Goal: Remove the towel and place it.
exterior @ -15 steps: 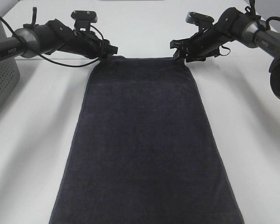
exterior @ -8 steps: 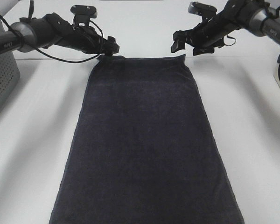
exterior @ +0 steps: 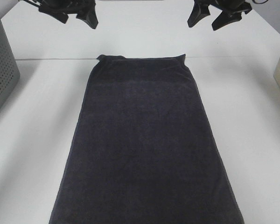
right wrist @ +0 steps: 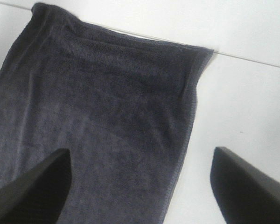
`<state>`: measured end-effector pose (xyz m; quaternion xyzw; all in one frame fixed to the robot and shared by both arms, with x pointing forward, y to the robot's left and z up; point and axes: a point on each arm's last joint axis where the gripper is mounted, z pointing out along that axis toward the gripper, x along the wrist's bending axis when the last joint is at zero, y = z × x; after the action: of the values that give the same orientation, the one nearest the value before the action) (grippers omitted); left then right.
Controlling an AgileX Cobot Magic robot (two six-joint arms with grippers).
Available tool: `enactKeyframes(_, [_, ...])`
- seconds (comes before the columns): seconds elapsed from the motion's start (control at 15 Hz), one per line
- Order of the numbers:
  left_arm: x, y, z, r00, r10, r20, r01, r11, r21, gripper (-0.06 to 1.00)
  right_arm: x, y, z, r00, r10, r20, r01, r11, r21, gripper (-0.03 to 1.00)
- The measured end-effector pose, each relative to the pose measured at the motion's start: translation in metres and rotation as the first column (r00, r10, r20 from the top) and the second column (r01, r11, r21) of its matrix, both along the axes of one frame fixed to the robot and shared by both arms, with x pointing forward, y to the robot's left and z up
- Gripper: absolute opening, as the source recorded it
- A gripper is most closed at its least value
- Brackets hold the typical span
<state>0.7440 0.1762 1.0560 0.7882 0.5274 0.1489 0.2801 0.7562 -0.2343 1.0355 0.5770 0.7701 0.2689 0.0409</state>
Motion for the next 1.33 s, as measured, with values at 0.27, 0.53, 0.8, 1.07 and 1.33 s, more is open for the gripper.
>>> enactKeyframes(0.27, [-0.019, 0.074, 0.056, 0.971, 0.238, -0.019, -0.239, 0.971, -0.014, 0.86, -0.020, -0.008, 0.056, 0.992, -0.103, 0.074, 0.105, 0.994, -0.019, 0.78])
enactKeyframes(0.53, [-0.036, 0.130, 0.089, 0.931, 0.363, 0.039, -0.364, 0.931, 0.006, 0.86, -0.049, -0.010, 0.089, 0.991, -0.106, 0.082, 0.108, 0.994, -0.021, 0.78])
enactKeyframes(0.8, [-0.091, 0.137, 0.112, 0.922, 0.387, 0.001, -0.387, 0.922, 0.034, 0.86, -0.134, -0.015, 0.113, 0.991, -0.128, -0.027, 0.127, 0.991, -0.032, 0.78])
enactKeyframes(1.07, [-0.189, 0.135, 0.126, 0.909, 0.416, -0.001, -0.416, 0.908, 0.043, 0.86, -0.244, -0.023, 0.113, 0.987, -0.125, -0.098, 0.121, 0.992, -0.047, 0.78])
enactKeyframes(1.33, [-0.299, 0.133, 0.116, 0.880, 0.473, 0.051, -0.474, 0.881, 0.009, 0.86, -0.344, -0.029, 0.101, 0.991, -0.120, -0.067, 0.117, 0.992, -0.047, 0.78])
